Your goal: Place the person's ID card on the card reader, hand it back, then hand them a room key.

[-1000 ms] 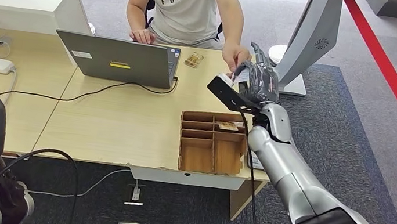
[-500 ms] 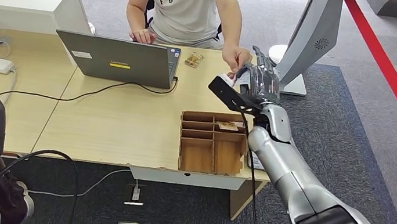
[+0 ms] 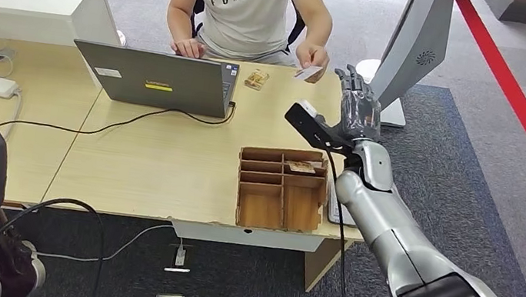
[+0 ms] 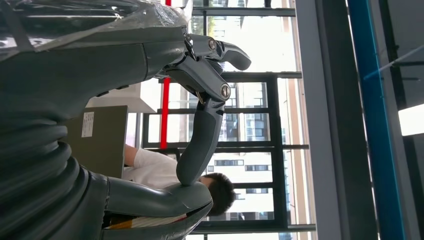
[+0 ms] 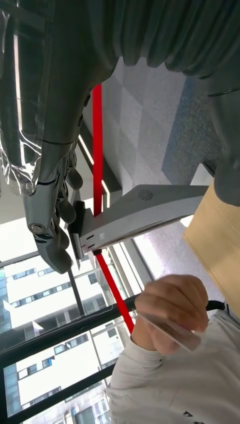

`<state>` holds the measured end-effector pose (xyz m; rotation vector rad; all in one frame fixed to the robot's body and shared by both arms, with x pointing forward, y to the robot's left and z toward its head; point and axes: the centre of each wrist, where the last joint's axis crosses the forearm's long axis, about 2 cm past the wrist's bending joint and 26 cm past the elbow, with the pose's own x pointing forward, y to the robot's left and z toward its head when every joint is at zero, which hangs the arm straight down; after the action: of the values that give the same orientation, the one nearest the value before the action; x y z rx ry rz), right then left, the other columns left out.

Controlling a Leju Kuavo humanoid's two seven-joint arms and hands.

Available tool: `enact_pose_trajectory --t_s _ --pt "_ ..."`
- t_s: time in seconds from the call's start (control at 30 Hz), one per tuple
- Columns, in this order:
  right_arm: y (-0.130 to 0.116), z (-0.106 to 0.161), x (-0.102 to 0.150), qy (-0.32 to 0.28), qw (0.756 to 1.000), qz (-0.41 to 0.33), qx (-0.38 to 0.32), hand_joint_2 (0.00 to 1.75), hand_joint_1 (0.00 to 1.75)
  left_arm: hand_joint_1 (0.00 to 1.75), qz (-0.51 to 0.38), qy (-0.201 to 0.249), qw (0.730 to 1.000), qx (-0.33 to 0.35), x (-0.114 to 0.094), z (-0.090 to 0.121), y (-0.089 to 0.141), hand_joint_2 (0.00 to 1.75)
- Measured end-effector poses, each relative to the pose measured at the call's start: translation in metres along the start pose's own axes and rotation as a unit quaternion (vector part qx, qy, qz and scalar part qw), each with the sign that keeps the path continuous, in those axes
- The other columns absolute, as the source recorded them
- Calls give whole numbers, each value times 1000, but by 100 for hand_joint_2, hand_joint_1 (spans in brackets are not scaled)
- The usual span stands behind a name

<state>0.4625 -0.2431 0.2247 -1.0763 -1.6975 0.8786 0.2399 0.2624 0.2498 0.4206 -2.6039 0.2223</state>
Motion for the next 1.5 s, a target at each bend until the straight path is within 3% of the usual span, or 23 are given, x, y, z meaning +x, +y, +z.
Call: enact_pose_trajectory --t_s 0.27,0.53,0.87,1.1,1.5 --pt "-7 0 -16 11 1000 16 -4 175 0 0 -6 3 1000 -3 0 4 2 175" --pt "-28 8 -26 -16 999 39 -14 175 0 0 -25 8 1000 -5 2 14 10 175" --pt "-29 65 -35 -40 999 -12 1 175 0 0 -61 14 998 5 12 24 27 175" --pt "-30 108 -52 -20 998 -54 24 175 0 0 -81 23 996 17 19 26 37 175" --pt "-32 145 -61 -15 997 -71 39 175 0 0 -73 34 996 32 19 16 36 175"
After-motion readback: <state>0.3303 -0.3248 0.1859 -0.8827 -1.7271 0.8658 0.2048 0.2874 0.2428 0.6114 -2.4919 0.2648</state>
